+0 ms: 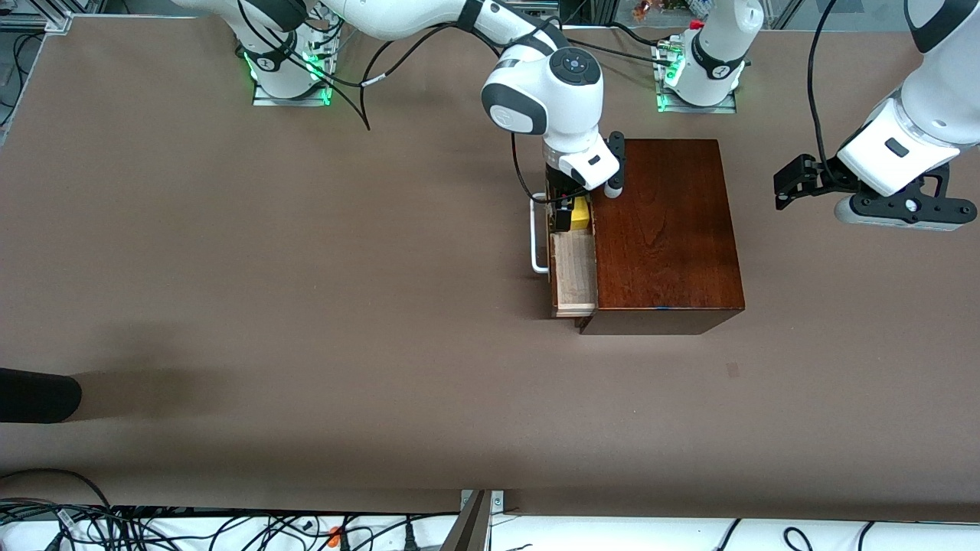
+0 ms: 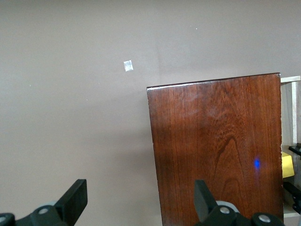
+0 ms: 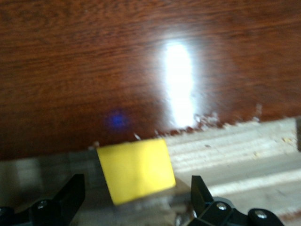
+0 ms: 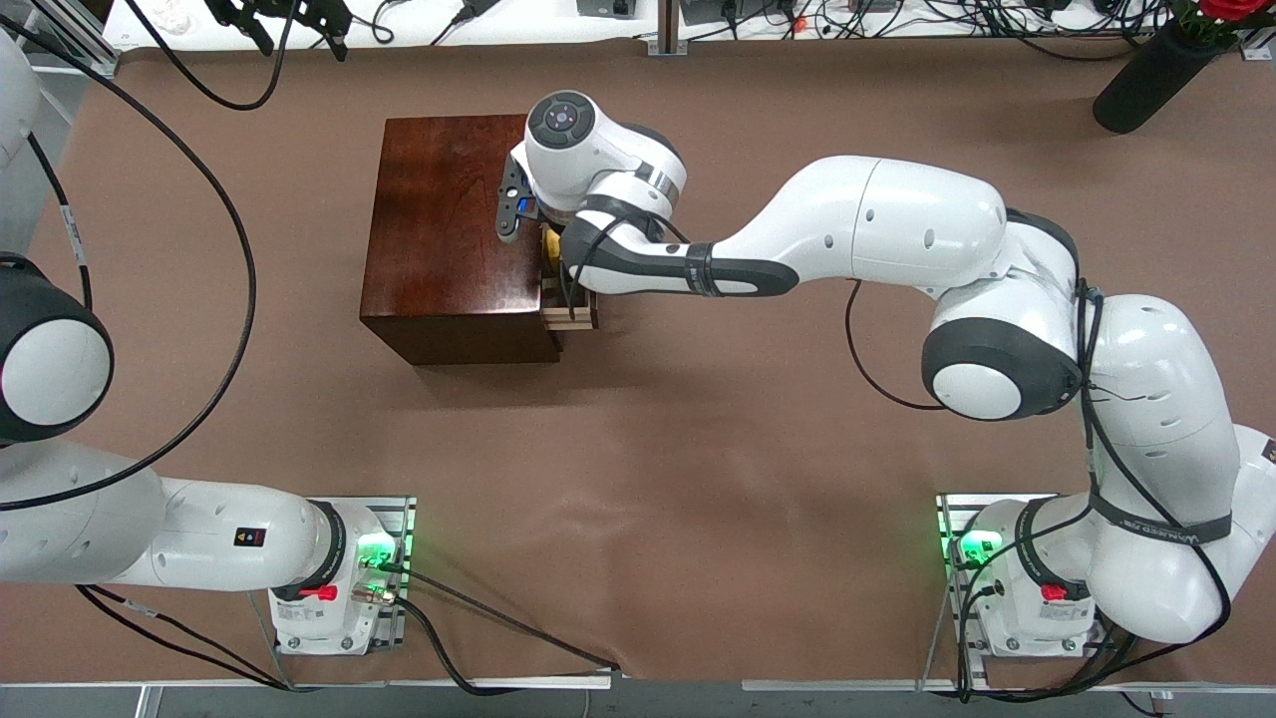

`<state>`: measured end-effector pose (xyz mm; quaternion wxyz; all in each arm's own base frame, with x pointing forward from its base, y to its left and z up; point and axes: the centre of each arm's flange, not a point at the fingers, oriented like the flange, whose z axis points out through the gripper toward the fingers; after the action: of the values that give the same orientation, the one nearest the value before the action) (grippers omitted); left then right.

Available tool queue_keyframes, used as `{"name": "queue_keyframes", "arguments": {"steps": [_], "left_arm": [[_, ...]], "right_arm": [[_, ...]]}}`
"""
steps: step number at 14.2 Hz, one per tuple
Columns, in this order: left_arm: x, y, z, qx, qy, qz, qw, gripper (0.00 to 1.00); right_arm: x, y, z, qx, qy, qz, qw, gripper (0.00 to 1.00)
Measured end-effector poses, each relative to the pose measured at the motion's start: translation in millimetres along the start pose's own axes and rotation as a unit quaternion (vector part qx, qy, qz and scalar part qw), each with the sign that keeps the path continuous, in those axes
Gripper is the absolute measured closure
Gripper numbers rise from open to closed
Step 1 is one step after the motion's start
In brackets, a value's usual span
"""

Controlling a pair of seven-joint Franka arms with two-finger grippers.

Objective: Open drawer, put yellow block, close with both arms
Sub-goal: 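Lower the cube into the open drawer with the right gripper, then open the right gripper and lift away while the left gripper approaches the box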

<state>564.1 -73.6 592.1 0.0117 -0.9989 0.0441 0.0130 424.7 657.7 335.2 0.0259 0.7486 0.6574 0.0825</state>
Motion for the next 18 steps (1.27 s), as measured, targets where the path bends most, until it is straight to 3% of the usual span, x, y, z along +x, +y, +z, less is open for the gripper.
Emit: {"name": "queue_keyframes", "arguments": {"steps": [4, 7, 9, 12, 15, 16, 18], "left_arm": [[-6, 12, 1, -0.003, -0.019, 0.014, 1.0, 0.0], [-18, 20, 7, -0.048, -0.067, 0.05, 0.995, 0.0], [-25, 24, 12, -0.065, -0.093, 0.127, 0.985, 0.0], [-26, 35, 30, -0.083, -0.124, 0.248, 0.957, 0.0], [-13, 85, 71, -0.116, -0.147, 0.328, 0.926, 0.0], [-6, 108, 84, -0.13, -0.135, 0.358, 0.915, 0.0], [8, 152, 104, -0.142, -0.09, 0.43, 0.887, 0.0]], "right_arm": [[2, 18, -81, 0.008, 0.017, 0.027, 0.999, 0.0], [-13, 32, -141, 0.011, 0.022, 0.047, 0.999, 0.0], [-49, 74, -181, 0.017, 0.017, 0.091, 0.996, 0.0], [-154, 187, -231, 0.022, 0.021, 0.192, 0.981, 0.0], [-256, 245, -251, 0.036, -0.045, 0.264, 0.963, 0.0], [-286, 257, -250, 0.046, -0.076, 0.284, 0.955, 0.0], [-330, 273, -253, 0.055, -0.109, 0.316, 0.941, 0.0]]}}
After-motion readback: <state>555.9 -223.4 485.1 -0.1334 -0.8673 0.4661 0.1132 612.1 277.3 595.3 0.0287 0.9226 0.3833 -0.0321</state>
